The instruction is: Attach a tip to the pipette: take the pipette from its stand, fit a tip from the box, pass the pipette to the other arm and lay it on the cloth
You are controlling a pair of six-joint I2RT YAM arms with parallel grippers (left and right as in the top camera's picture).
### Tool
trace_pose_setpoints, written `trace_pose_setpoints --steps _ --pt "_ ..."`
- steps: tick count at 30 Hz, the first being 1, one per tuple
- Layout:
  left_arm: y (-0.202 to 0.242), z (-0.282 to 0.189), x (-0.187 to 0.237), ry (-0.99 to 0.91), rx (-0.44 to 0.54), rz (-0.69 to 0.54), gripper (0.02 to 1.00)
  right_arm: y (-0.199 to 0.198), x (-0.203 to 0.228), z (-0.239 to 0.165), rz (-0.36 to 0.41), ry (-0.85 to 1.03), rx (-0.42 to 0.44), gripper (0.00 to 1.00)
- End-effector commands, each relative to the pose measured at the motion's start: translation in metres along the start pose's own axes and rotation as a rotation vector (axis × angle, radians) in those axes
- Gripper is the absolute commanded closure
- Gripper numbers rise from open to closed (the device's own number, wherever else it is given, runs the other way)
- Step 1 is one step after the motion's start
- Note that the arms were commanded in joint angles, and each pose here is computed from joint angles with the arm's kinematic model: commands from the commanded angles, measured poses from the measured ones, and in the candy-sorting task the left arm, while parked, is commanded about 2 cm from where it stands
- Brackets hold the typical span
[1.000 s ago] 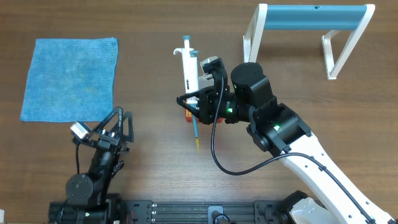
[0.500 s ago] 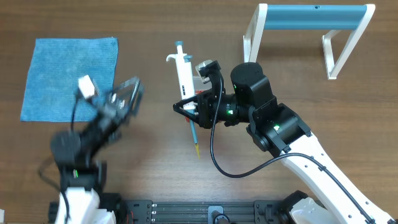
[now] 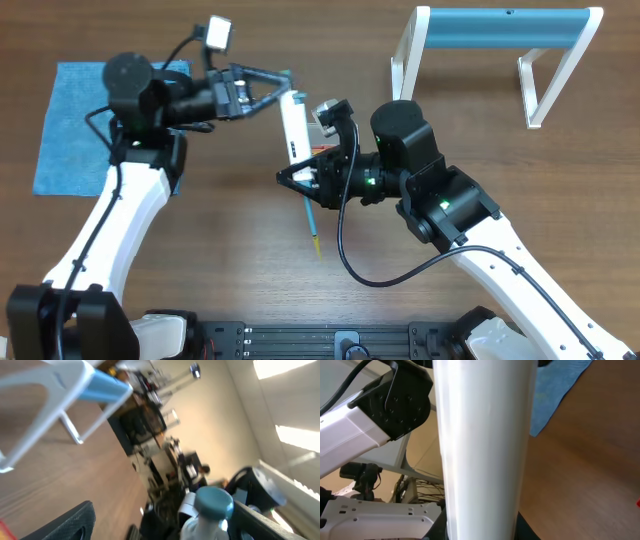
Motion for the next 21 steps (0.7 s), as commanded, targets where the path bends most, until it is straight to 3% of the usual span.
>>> trace_pose_setpoints --steps 1,10,15,21 --pt "-0.016 0.022 0.008 0.114 0.077 0.075 0.163 0.005 -0.002 -0.001 -0.022 -0.001 -0.022 0.925" --pt "-0.020 0.032 0.016 0.184 0.114 0.071 0.165 0.002 -0.004 -0.004 -0.034 -0.014 -0.012 0.925" --pt "-0.020 0.032 0.016 0.181 0.114 0.084 0.165 -0.007 -0.012 -0.013 -0.085 -0.053 0.017 0.925" --pt "-0.017 0.023 0.010 0.145 0.094 0.101 0.165 -0.015 -0.018 -0.021 -0.076 -0.083 0.039 0.925"
Point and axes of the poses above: each gripper's point midway between its finger pads, its own z axis out along the fingers, its own y axis along the line the jaws close on, x = y × z, the point moved 10 cm from there along -z, back along the fingers, and after that the axes turned 3 degrees about z, right-handed, at the moved point
